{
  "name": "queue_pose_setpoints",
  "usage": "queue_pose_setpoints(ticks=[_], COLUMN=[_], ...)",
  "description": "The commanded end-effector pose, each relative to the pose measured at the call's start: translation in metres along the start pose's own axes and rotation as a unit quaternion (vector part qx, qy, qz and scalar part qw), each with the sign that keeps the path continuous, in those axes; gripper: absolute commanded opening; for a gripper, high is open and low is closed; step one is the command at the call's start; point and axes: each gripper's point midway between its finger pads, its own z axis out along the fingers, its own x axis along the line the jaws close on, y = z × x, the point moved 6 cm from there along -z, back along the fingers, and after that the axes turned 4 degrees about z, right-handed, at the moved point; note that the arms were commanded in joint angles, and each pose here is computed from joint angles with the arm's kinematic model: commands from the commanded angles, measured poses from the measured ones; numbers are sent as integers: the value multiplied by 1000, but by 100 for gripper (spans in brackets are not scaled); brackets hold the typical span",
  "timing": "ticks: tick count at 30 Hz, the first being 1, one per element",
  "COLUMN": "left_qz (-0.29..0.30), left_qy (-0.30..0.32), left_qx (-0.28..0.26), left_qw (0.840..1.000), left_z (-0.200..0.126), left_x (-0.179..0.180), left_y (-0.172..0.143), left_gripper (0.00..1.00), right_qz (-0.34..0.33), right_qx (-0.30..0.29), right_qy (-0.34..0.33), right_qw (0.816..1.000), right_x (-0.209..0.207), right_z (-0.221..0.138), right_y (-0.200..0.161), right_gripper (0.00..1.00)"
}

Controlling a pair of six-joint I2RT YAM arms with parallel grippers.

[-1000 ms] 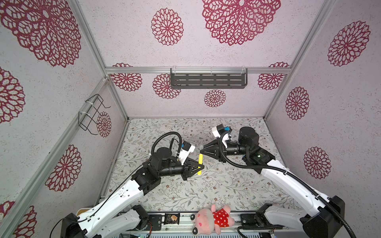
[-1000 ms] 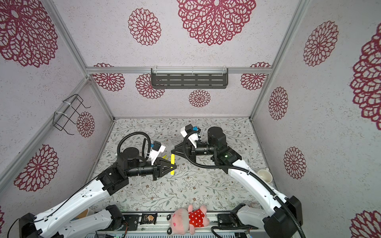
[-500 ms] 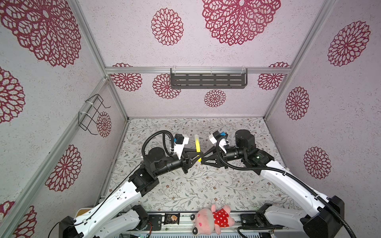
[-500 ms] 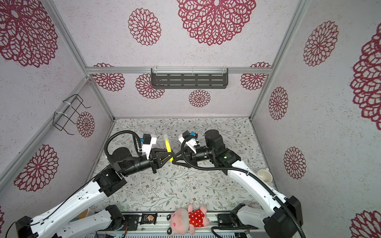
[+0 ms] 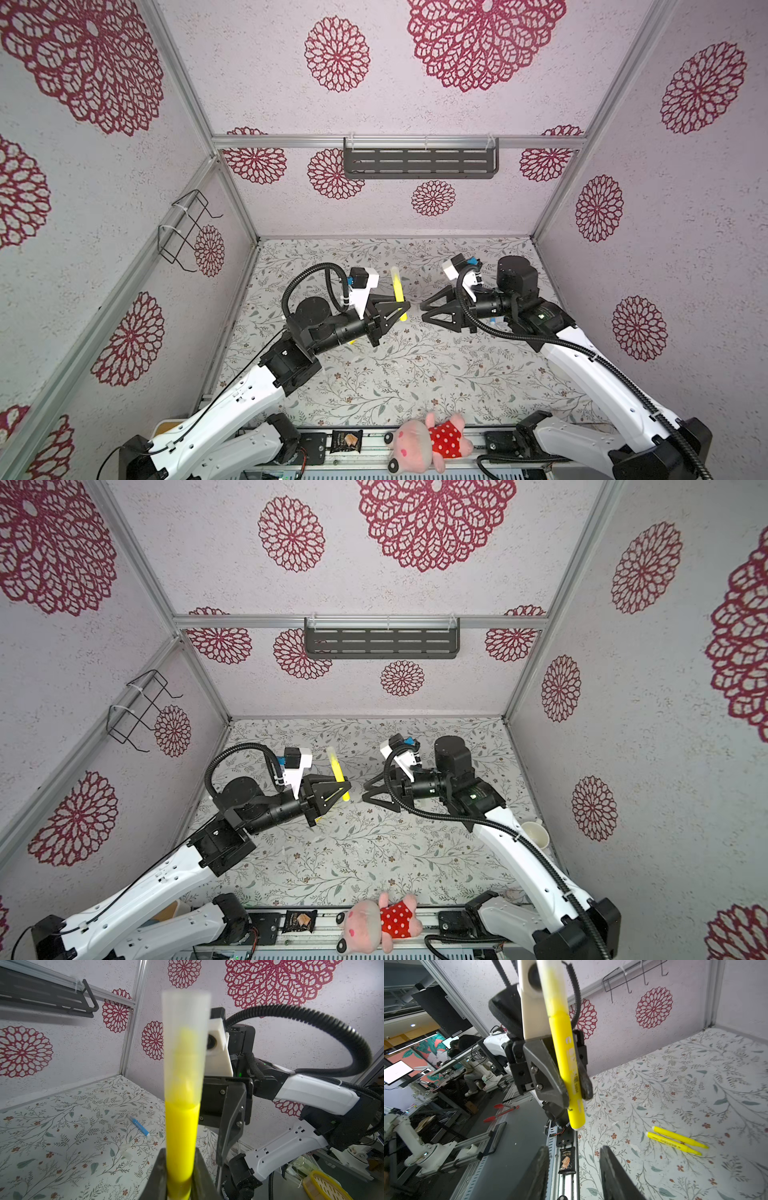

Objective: Insert pens into pen caps
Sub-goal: Put on the pen cap to the pen.

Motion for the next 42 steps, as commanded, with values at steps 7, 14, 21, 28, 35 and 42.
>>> queue_pose_setpoints(ticks=[7,14,21,28,35,42], left_qz=[11,5,1,-3,-4,-4], left_qy=[-6,-16,-23,-28,-29,-27], left_qx=[23,34,45,54,55,58], left_qw=[1000,999,999,998,998,998], left_z=[13,20,25,28,28,28], left_x=[-6,-8,-9,-9,-8,-8], left_y=[-7,-12,-16,-18,-19,-20], left_gripper=[0,0,0,0,0,0], right_qz=[-84,-96,-86,-83,-77,-77], right_qx=[-67,-74,-58,-44,-22,-9], right_qy=[23,40,21,26,20,30], right_qw=[994,992,994,995,997,997], right_x=[25,26,10,4,0,4], right_z=[-11,-7,1,10,20,27], right_y=[64,84,90,92,85,82], right_gripper=[51,55,53,51,47,42])
